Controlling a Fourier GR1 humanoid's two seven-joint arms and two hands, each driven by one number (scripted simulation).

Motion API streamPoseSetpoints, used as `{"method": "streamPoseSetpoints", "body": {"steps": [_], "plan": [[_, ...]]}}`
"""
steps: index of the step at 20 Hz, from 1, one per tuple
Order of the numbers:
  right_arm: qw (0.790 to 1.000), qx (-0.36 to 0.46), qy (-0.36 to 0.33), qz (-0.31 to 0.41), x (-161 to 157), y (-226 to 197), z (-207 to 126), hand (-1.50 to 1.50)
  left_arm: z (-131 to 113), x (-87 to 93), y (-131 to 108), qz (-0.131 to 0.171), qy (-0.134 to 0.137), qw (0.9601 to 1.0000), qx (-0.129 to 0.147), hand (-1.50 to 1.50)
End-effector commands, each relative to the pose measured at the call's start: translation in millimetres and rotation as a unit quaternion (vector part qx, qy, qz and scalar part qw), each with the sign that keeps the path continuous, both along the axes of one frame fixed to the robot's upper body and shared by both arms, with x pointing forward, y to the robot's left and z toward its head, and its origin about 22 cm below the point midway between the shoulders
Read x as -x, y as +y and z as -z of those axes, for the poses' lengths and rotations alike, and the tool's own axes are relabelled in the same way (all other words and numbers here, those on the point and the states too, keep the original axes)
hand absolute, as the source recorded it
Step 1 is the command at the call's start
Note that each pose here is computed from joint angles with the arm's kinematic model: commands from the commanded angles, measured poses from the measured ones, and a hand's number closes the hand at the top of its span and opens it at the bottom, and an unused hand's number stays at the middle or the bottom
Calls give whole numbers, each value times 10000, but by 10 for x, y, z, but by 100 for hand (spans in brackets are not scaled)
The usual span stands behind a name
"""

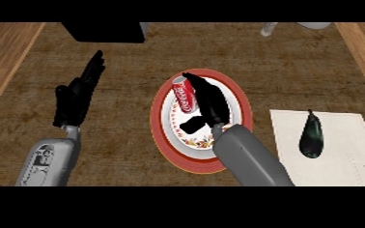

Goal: Pick the can from the placemat and place it in the plate

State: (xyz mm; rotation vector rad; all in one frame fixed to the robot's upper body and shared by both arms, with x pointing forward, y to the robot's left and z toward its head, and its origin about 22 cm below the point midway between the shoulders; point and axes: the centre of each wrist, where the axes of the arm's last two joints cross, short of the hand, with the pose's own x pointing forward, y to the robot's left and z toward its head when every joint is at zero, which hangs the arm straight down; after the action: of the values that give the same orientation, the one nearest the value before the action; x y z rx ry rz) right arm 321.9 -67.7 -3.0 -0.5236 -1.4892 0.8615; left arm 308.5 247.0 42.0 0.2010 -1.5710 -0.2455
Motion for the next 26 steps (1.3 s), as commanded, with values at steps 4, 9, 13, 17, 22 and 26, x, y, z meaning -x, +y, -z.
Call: {"method": "streamPoseSetpoints", "body": {"steps": [4,9,13,17,22,26], "plan": [[9832,-1701,-491,457,-156,-143,-285,-150,24,109,108,-92,30,10000,-20,0],[9640,-2298,-719,1128,64,-625,-242,-150,52,2,201,-219,39,9998,12,0],[9493,-2600,-801,1573,187,-1195,-291,-150,61,92,74,-219,18,9997,45,0],[9465,-2703,-830,1559,435,-1787,-418,-150,-21,40,226,-213,38,9997,75,0],[9495,-2661,-781,1467,507,-2364,-280,-150,-4,106,-11,-154,105,9997,125,0],[9503,-2601,-820,1504,612,-2784,-358,-150,-35,129,210,-193,65,9998,52,0]]}}
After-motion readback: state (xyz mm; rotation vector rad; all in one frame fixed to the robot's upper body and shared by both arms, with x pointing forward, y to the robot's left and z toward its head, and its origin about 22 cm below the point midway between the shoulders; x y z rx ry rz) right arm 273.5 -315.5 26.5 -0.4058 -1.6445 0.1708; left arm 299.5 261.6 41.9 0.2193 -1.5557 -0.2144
